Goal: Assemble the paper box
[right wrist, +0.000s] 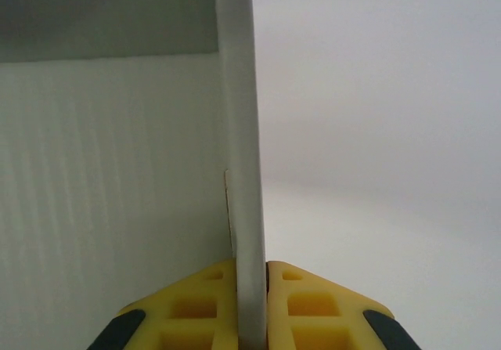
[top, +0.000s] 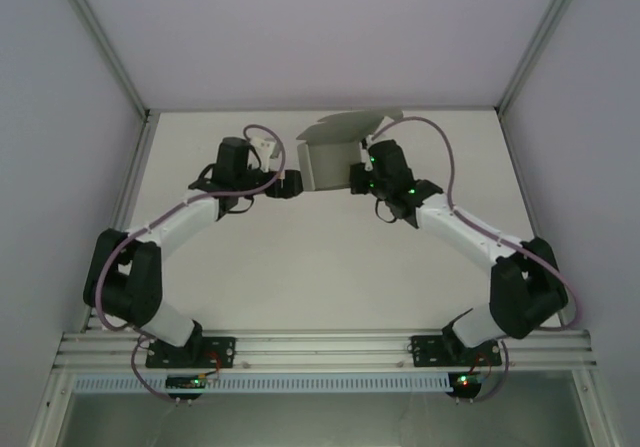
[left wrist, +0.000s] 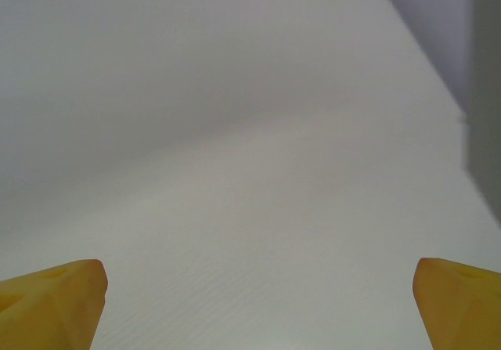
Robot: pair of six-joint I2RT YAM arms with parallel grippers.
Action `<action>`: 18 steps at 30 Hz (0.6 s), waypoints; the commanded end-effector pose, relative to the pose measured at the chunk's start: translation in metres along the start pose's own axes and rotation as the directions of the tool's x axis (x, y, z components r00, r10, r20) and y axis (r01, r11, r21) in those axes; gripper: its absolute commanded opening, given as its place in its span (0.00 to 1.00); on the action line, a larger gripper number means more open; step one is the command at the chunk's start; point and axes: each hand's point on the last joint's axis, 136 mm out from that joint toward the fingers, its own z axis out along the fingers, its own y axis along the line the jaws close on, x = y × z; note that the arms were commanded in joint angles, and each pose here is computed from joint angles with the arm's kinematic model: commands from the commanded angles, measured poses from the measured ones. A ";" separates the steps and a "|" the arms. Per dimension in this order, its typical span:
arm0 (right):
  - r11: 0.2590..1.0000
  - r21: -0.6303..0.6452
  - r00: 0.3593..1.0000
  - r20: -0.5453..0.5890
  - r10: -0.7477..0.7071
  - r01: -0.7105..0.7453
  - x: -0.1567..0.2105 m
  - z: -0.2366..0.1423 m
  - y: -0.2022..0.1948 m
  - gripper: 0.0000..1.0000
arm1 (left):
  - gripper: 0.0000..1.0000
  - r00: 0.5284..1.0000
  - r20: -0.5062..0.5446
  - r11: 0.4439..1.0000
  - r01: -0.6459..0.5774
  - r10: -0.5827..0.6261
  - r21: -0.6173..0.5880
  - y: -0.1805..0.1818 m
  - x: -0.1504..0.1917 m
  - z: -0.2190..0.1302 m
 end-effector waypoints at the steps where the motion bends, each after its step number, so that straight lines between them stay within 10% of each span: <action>1: 0.986 0.158 0.990 -0.136 -0.025 0.046 0.034 -0.017 -0.035 0.07 | 1.00 0.998 0.024 0.949 0.066 -0.061 -0.307 0.062 0.010 -0.035; 6: 0.932 0.349 0.954 -0.301 0.011 0.099 0.085 -0.011 -0.070 0.08 | 1.00 0.996 0.050 0.854 0.094 -0.079 -0.512 0.097 0.022 -0.072; 18: 0.867 0.464 0.852 -0.515 0.095 0.183 0.178 0.021 -0.071 0.16 | 1.00 0.994 0.093 0.887 0.098 -0.063 -0.452 0.081 0.019 -0.082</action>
